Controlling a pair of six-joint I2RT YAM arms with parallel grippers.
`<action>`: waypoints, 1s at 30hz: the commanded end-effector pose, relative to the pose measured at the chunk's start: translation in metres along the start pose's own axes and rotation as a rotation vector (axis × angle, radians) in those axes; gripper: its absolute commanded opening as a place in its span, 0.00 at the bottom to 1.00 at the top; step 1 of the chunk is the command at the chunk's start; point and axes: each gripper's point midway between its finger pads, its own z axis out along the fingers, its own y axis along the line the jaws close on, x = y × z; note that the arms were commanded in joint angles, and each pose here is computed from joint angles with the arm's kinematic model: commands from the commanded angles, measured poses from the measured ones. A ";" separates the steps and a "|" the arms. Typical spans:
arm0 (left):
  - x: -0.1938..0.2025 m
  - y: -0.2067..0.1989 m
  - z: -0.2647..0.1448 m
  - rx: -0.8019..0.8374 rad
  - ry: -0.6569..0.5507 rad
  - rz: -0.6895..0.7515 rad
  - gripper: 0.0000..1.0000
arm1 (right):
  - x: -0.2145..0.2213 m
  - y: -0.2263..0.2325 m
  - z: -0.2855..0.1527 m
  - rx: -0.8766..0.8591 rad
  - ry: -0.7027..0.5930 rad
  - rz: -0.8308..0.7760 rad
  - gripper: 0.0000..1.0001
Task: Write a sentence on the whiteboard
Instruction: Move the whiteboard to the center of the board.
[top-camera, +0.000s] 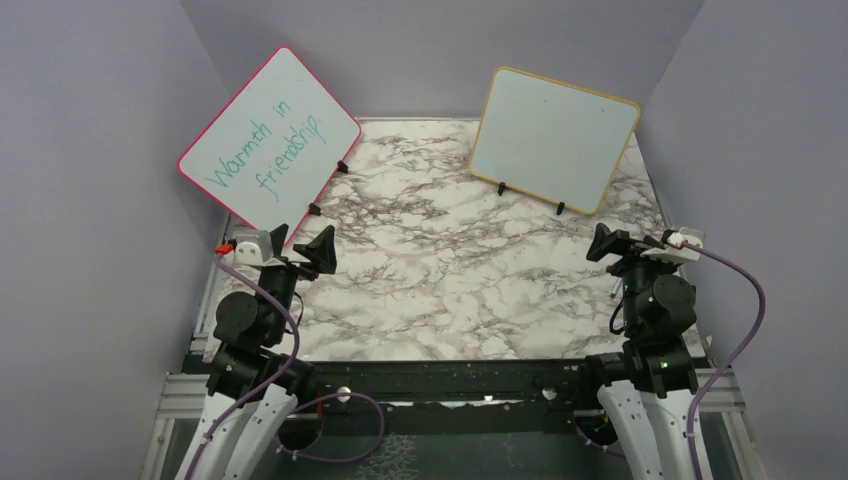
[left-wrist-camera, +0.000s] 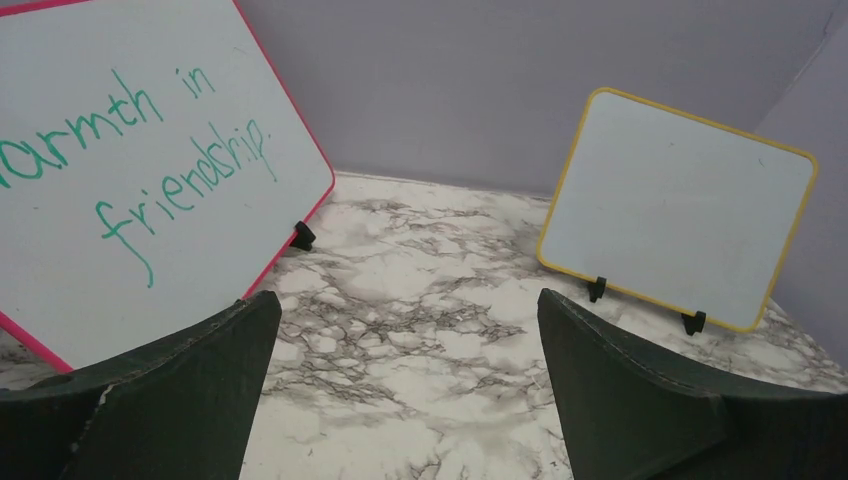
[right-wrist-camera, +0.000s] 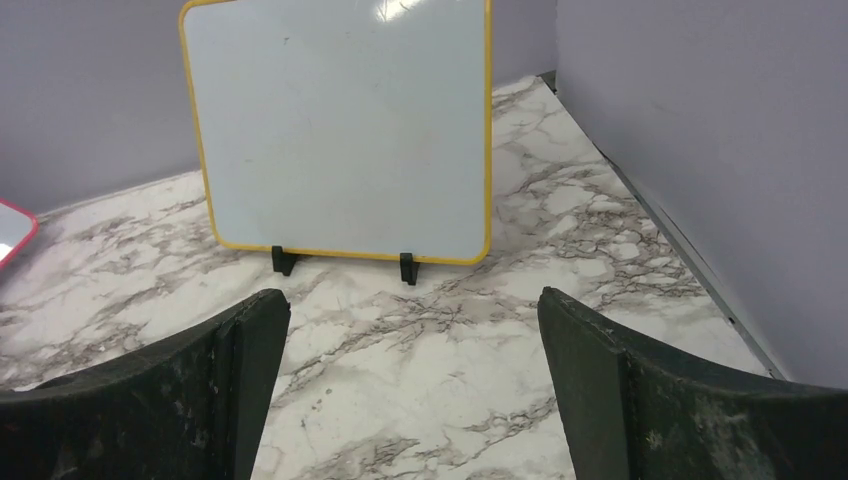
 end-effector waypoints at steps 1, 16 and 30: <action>-0.006 0.000 0.000 -0.004 -0.005 0.002 0.99 | -0.016 -0.005 -0.001 0.038 -0.040 0.033 1.00; 0.021 -0.006 0.005 0.041 0.116 0.058 0.99 | 0.014 0.015 0.016 -0.011 0.159 0.067 1.00; 0.093 0.003 0.024 -0.026 0.434 0.060 0.99 | 0.100 0.026 0.079 0.048 0.460 0.021 0.97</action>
